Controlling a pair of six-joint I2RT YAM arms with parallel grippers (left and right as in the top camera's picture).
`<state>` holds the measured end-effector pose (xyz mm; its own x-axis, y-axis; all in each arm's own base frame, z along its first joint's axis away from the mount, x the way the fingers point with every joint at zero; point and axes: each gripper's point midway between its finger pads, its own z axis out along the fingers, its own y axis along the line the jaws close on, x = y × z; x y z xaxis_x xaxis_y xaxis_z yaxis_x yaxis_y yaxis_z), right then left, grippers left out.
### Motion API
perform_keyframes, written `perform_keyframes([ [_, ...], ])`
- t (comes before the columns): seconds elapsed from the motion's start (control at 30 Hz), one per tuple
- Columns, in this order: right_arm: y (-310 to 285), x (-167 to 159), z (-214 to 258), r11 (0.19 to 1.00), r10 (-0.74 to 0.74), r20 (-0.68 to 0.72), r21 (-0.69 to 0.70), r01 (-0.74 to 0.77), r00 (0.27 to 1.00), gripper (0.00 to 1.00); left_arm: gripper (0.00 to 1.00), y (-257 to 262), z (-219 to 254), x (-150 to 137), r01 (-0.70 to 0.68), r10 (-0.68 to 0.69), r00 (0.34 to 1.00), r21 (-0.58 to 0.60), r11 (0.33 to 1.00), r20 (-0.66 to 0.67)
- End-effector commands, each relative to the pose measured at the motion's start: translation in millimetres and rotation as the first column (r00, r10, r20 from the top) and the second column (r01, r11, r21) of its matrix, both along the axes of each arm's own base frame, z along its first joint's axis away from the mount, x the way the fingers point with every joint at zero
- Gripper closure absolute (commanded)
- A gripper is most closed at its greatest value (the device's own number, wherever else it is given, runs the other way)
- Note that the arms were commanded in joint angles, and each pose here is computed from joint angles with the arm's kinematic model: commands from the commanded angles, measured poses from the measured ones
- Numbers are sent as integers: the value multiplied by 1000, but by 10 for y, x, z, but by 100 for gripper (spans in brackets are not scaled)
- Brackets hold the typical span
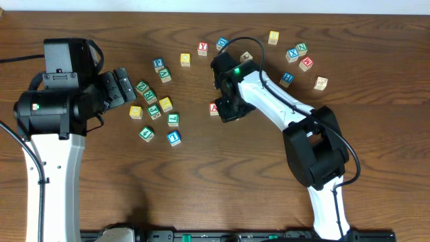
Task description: Spell out AI2
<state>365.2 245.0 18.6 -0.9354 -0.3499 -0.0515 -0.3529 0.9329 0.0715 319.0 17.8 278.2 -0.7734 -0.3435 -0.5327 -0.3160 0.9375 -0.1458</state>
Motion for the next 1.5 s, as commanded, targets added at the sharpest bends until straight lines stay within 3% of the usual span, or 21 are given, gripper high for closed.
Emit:
perform_keyframes([
  [0.0,-44,38,48,999,-17,47,-32,18,999,99,2,33,-43,2,4,-4,1000,19,1000,-17],
  [0.43,56,194,98,1000,-21,113,12,20,993,99,2,33,-43,2,4,-4,1000,19,1000,-17],
  [0.8,-25,177,634,997,-58,168,60,49,984,99,2,31,-43,2,5,-4,1000,19,1000,-17],
  [1.1,-293,-82,490,996,-82,42,-17,82,996,99,2,31,-43,2,4,-4,1000,19,1000,-17],
  [1.47,-295,-105,214,989,-148,41,4,148,988,99,2,33,-42,2,4,-4,1000,19,1000,-17],
])
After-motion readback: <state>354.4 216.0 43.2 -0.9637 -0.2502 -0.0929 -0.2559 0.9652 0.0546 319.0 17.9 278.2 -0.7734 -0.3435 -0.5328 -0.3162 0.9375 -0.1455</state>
